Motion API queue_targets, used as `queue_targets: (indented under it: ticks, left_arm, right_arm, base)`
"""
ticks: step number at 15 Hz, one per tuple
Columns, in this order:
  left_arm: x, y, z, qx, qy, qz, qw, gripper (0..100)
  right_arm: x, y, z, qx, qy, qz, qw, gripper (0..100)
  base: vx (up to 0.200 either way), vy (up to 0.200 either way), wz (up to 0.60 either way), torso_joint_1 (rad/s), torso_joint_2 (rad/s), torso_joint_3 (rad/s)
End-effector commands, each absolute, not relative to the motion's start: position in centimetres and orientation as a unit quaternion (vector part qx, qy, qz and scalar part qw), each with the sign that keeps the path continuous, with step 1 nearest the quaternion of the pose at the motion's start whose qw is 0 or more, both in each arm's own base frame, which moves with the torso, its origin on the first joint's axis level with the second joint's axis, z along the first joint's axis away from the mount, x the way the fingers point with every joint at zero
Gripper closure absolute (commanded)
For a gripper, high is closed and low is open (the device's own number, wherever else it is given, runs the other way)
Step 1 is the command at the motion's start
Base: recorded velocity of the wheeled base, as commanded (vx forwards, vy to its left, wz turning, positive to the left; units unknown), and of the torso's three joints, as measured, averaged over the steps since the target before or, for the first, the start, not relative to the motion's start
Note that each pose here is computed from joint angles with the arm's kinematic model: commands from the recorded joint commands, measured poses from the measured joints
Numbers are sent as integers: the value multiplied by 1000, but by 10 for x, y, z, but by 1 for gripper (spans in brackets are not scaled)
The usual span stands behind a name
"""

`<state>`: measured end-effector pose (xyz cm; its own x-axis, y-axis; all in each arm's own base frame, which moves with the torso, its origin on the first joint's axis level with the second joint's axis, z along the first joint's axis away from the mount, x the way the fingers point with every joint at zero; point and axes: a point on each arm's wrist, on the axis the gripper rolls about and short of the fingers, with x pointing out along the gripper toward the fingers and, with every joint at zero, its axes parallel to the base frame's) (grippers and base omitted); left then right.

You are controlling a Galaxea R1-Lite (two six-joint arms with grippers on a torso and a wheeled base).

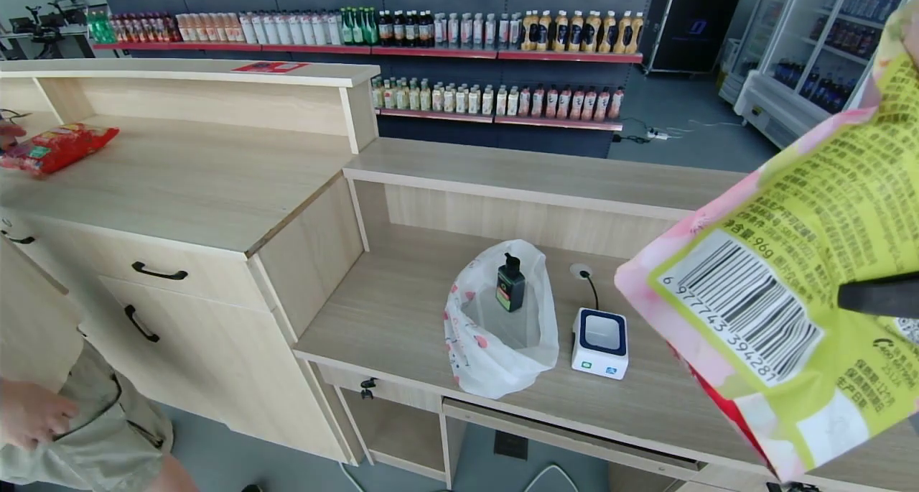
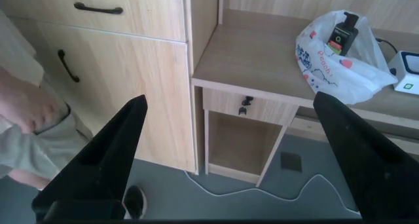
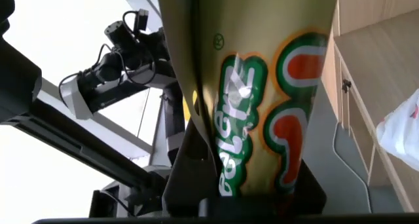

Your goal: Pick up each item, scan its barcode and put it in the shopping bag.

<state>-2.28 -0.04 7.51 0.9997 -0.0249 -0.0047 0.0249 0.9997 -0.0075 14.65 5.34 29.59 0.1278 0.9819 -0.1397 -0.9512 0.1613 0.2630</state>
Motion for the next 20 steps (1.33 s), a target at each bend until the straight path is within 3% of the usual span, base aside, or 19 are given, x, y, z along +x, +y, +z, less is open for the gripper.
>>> queue_targets:
  ticks: [1, 14, 20]
  left_arm:
    - [-23, 0, 75, -4, 3, -12, 1000, 0]
    - [-23, 0, 75, -4, 3, -12, 1000, 0]
    - [-23, 0, 75, -4, 2, -12, 1000, 0]
  right_arm:
    - [155, 61, 287, 54, 147, 657, 737, 100]
    - [172, 100, 290, 2, 56, 732, 679, 100]
    - [180, 106, 284, 5, 67, 732, 678, 100]
  base:
    - [0, 0, 0, 0, 0, 0]
    - [0, 0, 0, 0, 0, 0]
    - [0, 0, 0, 0, 0, 0]
